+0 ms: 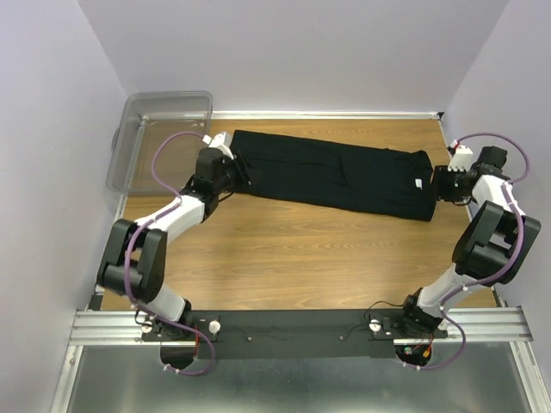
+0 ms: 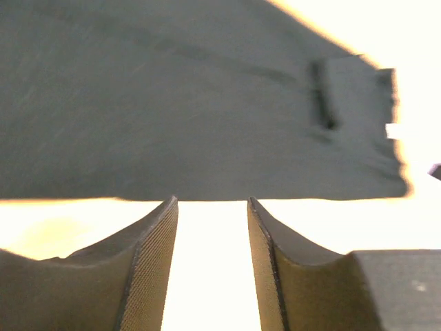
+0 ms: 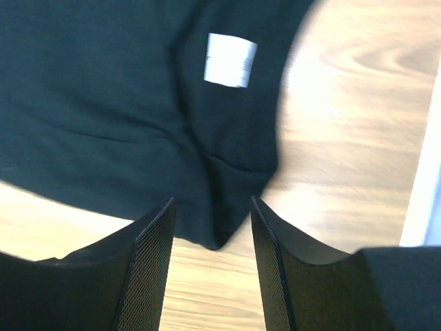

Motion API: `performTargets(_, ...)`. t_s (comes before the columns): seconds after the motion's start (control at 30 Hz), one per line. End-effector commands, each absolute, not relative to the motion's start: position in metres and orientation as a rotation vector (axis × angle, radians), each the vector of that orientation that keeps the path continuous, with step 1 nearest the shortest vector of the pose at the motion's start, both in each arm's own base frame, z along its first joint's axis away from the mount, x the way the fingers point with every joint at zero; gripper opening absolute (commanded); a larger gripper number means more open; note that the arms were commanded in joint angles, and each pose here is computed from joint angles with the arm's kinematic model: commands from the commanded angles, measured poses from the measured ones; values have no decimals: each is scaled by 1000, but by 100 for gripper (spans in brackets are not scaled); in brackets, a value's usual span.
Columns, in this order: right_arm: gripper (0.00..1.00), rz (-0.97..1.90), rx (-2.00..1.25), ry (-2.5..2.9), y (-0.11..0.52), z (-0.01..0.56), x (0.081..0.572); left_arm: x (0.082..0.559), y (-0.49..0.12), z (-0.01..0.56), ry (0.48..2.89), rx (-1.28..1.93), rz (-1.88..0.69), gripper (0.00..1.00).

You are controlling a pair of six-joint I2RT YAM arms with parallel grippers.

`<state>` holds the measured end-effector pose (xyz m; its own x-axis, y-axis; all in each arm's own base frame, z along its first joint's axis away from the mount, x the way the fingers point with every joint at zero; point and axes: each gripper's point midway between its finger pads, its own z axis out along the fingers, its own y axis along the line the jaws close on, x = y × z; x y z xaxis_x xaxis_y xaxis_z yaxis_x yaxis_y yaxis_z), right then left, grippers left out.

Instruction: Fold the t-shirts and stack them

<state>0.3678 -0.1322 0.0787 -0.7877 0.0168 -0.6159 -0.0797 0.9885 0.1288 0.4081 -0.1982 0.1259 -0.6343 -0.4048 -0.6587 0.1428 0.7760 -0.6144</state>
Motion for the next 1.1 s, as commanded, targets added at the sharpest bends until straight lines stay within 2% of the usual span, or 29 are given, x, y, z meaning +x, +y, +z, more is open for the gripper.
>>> performTargets(0.0,56,480,-149,2375,-84,91,362,397,-212,208,1855,29,-913,55)
performTargets(0.07,58,553,-380,2312,-59,100,358,391,-207,224,1810,53,-888,55)
performTargets(0.17,58,724,-945,2158,53,110,342,386,-185,260,1745,56,-758,56)
performTargets(0.27,59,669,-1321,2019,134,96,333,373,-148,309,1662,27,-579,62)
performTargets(0.3,60,516,-1479,1888,185,93,345,359,-134,329,1621,29,-532,65)
performTargets(0.37,61,226,-1496,1873,217,84,369,348,-111,352,1561,34,-419,68)
performTargets(0.4,61,187,-1537,1789,261,87,364,342,-96,360,1537,-1,-352,71)
performTargets(0.47,63,106,-1475,1795,302,73,386,322,-69,370,1481,-46,-244,73)
performTargets(0.5,65,34,-1423,1742,331,97,401,316,-60,370,1466,-39,-190,73)
performTargets(0.53,66,14,-1438,1784,343,69,405,302,-44,377,1424,-82,-139,75)
performTargets(0.6,66,-44,-1409,1749,372,77,417,287,-30,367,1404,-111,-89,77)
performTargets(0.67,66,-82,-1432,1771,383,50,420,281,-23,351,1416,-132,-59,78)
performTargets(0.8,63,-146,-1373,1813,394,31,434,271,-16,362,1356,-148,-49,82)
performTargets(0.9,56,-176,-1338,1831,397,23,443,272,-16,359,1370,-134,-34,81)
performTargets(0.93,48,-163,-1338,1838,398,20,441,273,-16,360,1373,-133,-36,82)
performTargets(0.97,30,-133,-1352,1844,400,15,437,273,-17,359,1376,-130,-37,82)
performTargets(1.03,12,-70,-1394,1861,401,3,424,272,-16,359,1373,-130,-37,82)
performTargets(1.07,8,-42,-1412,1865,401,0,418,271,-16,360,1367,-133,-38,82)
